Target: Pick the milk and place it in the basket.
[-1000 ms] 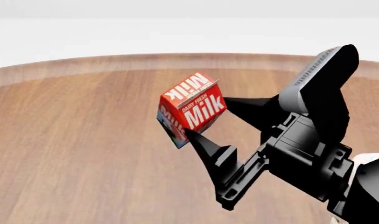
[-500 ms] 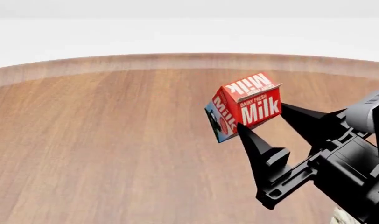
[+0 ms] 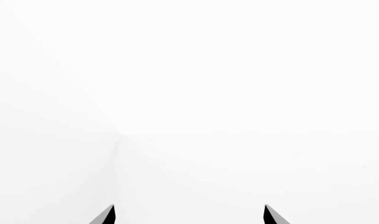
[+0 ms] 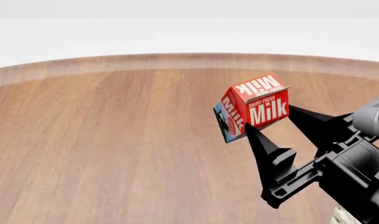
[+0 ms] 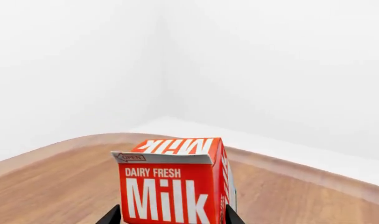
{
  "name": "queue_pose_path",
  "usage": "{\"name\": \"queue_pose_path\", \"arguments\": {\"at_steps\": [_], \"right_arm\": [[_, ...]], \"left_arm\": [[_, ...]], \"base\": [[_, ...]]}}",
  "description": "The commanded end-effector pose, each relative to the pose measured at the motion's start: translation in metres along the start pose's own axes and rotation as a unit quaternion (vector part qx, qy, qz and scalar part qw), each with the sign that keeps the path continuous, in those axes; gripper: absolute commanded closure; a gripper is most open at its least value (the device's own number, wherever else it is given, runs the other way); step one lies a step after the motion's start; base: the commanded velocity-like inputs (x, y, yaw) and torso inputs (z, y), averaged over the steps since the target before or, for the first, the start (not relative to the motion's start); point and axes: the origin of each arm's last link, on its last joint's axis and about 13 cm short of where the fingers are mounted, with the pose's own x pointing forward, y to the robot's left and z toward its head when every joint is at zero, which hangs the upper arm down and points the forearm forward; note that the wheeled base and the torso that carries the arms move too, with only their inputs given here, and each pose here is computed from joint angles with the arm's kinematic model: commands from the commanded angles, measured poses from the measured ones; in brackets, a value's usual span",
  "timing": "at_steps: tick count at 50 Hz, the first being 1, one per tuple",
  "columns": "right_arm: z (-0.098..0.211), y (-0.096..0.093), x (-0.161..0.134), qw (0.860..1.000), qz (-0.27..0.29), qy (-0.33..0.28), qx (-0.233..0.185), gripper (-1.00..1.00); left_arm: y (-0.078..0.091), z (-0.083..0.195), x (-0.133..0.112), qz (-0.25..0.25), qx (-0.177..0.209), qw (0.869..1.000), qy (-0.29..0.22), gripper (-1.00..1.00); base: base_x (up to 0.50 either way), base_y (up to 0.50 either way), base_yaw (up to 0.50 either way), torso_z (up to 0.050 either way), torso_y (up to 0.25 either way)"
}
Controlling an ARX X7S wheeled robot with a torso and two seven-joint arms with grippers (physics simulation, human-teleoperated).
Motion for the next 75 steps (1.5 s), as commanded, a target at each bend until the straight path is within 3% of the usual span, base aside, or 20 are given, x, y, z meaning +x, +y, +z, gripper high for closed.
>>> {"name": "queue_pose_path", "arguments": {"at_steps": [1,5,12,25,37,50,59,75], "right_arm": [[0.033,-0.006,-0.012,0.999,0.007,-0.019,-0.046,1.0],[0.049,-0.01,-0.022,0.996,0.002,0.003,-0.093,1.0],[0.086,-0.017,-0.047,0.992,-0.017,-0.009,-0.124,1.0],[0.146,-0.027,-0.096,0.989,-0.049,-0.043,-0.136,1.0],[0.184,-0.043,-0.139,0.979,-0.127,-0.057,-0.148,1.0],[0.198,-0.07,-0.153,0.971,-0.189,-0.051,-0.139,1.0],[0.201,-0.087,-0.153,0.972,-0.202,-0.035,-0.116,1.0],[0.189,-0.11,-0.156,0.966,-0.247,0.022,-0.069,1.0]], "left_arm": [[-0.003,-0.002,0.001,-0.008,-0.001,1.0,0.0,-1.0],[-0.002,-0.002,0.001,-0.007,-0.001,1.0,0.0,-1.0],[-0.001,-0.001,0.001,-0.005,0.003,1.0,-0.001,-1.0],[-0.001,0.001,0.0,-0.005,0.003,1.0,-0.002,-1.0],[-0.001,0.001,0.0,-0.005,0.005,1.0,-0.001,-1.0],[-0.001,0.0,0.001,-0.006,0.006,1.0,-0.001,-1.0],[-0.002,0.0,0.001,-0.006,0.005,1.0,-0.001,-1.0],[-0.001,0.001,0.001,-0.005,0.007,1.0,-0.001,-1.0]], "base": [[0.0,0.0,0.0,0.0,0.0],[0.0,0.0,0.0,0.003,0.0],[0.0,0.0,0.0,0.0,0.001],[0.0,0.0,0.0,0.001,0.002],[0.0,0.0,0.0,0.0,0.001],[0.0,0.0,0.0,0.001,0.002],[0.0,0.0,0.0,0.0,0.001],[0.0,0.0,0.0,0.001,0.001]]}}
